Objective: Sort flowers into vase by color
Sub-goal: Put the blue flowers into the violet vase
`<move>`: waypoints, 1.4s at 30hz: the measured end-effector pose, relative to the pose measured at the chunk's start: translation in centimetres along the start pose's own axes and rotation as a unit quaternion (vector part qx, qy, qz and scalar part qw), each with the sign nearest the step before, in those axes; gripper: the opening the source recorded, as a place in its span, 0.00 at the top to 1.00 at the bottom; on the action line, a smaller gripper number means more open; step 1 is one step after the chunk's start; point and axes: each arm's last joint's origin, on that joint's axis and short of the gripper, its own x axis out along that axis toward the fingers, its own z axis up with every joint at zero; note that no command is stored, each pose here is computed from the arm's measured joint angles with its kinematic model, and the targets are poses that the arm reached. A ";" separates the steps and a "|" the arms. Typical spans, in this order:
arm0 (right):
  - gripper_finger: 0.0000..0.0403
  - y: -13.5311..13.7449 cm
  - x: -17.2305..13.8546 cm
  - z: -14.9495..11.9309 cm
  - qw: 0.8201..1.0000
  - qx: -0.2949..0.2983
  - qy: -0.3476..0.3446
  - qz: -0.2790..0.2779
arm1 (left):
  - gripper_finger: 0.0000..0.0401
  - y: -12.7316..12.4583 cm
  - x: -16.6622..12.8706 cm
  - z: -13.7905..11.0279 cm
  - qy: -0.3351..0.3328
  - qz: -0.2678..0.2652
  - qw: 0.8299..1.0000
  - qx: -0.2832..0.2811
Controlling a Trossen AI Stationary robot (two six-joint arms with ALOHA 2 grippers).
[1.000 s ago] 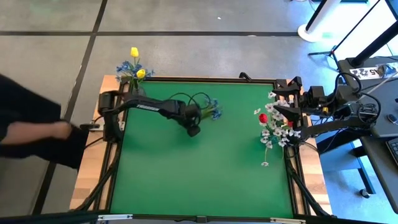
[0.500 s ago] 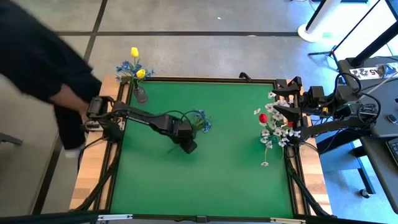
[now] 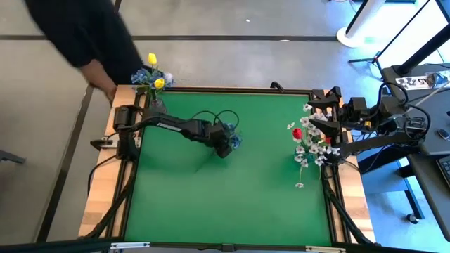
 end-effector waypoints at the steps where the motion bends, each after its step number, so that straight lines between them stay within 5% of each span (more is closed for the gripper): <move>1: 0.32 0.0 0.0 0.0 1.000 0.000 0.000 0.000 | 0.54 0.0 0.5 -0.1 0.003 0.003 1.000 0.005; 6: 0.32 0.0 0.0 0.0 1.000 0.000 0.000 0.000 | 0.59 -0.2 2.6 -0.7 0.009 0.017 1.000 0.014; 10: 0.32 0.0 0.0 0.0 1.000 0.000 0.000 0.000 | 0.72 -0.5 2.6 -0.8 0.001 0.027 1.000 0.002; 14: 0.32 0.0 0.0 0.0 1.000 0.000 0.000 0.000 | 0.94 -0.7 -0.2 -0.2 -0.015 0.028 0.999 -0.034; 18: 0.32 0.0 0.0 0.2 1.000 0.002 -0.009 0.000 | 0.96 -1.7 -7.4 2.0 -0.160 -0.012 0.987 -0.031; 22: 0.32 0.0 0.0 0.3 1.000 0.002 -0.013 0.000 | 0.97 -1.0 -13.3 3.3 -0.268 -0.039 0.962 -0.016; 29: 0.32 0.0 -0.1 0.1 1.000 0.001 -0.003 0.000 | 0.98 1.1 -23.6 3.4 -0.427 -0.118 0.896 0.013; 35: 0.32 0.0 0.1 0.1 1.000 0.001 -0.004 0.001 | 0.98 5.4 -27.7 1.4 -0.542 -0.112 0.833 0.000; 42: 0.32 0.3 0.4 0.1 0.999 0.001 -0.006 0.038 | 0.98 10.1 -28.0 -3.5 -0.634 -0.100 0.767 -0.009</move>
